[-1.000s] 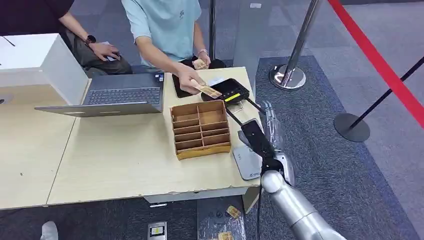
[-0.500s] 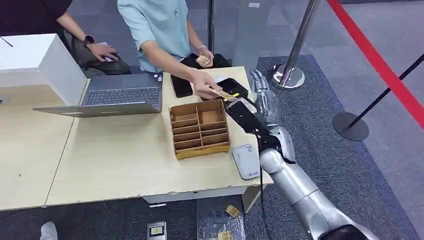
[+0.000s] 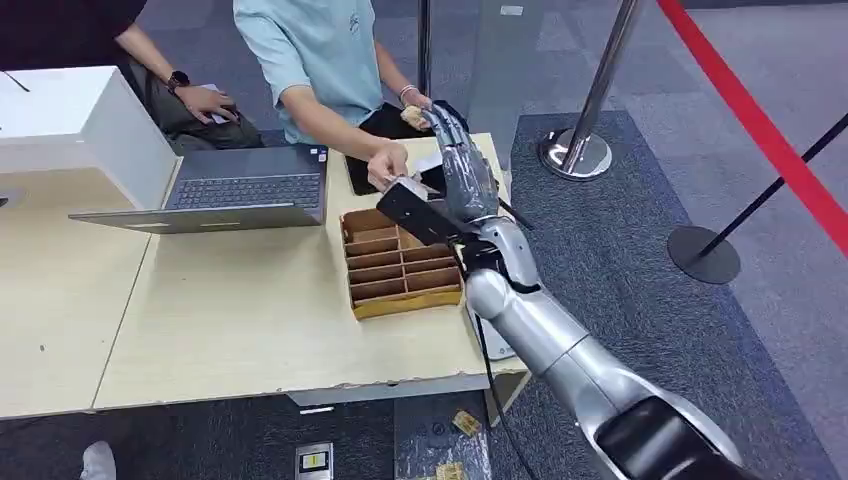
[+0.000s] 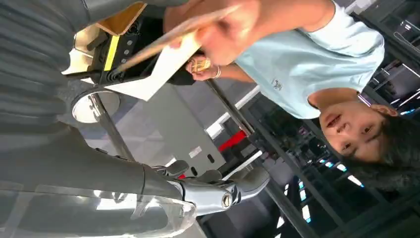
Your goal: Pass the card to the sensor for recognition and then transmit it.
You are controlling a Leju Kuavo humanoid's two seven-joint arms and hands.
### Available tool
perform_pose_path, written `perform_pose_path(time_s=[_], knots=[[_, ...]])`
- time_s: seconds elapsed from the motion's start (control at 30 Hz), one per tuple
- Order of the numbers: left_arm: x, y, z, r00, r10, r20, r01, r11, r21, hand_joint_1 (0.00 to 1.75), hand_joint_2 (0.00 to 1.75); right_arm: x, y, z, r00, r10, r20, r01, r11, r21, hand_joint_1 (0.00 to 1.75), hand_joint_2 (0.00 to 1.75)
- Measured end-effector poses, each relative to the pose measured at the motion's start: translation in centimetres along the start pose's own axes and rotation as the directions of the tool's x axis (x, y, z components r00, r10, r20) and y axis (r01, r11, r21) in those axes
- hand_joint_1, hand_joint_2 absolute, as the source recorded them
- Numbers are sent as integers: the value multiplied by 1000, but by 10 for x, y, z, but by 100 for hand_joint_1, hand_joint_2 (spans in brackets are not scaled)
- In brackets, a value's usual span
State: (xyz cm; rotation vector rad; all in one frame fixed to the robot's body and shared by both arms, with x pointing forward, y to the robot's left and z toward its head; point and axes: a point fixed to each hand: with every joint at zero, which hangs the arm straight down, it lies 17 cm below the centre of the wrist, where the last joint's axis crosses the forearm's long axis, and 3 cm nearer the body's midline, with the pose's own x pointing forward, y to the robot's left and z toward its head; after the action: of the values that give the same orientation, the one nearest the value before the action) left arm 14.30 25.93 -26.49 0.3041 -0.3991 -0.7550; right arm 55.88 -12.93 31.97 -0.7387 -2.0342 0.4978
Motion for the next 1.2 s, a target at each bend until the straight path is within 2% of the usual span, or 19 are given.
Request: perform_pose_path(time_s=[0.47, 0.5, 0.53, 0.57, 0.63, 0.67, 0.7, 1.2], knots=[[5, -1, 0, 999, -32, 15, 33, 999, -12, 0, 175, 38, 20, -7, 997, 15, 79, -18, 999, 34, 2, 175], [5, -1, 0, 999, -32, 15, 32, 999, -13, 0, 175, 40, 22, -6, 997, 13, 81, -16, 999, 38, 17, 175], [5, -2, 0, 999, -31, 15, 31, 999, -14, 0, 175, 41, 25, -5, 996, 11, 83, -15, 999, 43, 63, 175], [5, -3, 0, 999, -30, 15, 30, 999, -15, 0, 175, 42, 28, -2, 996, 9, 83, -13, 999, 48, 134, 175], [5, -4, 1, 999, -29, 16, 29, 999, -17, 0, 175, 41, 34, 2, 997, 10, 82, -15, 998, 58, 140, 175], [5, -5, 1, 999, -28, 15, 29, 999, -18, 0, 175, 41, 36, 4, 997, 11, 82, -16, 998, 63, 152, 175], [5, -5, 1, 999, -28, 15, 29, 999, -18, 0, 175, 41, 38, 5, 997, 13, 82, -18, 998, 67, 175, 175], [5, -8, 2, 999, -27, 18, 27, 999, -22, 0, 175, 34, 50, 15, 997, 18, 75, -26, 995, 100, 175, 175]])
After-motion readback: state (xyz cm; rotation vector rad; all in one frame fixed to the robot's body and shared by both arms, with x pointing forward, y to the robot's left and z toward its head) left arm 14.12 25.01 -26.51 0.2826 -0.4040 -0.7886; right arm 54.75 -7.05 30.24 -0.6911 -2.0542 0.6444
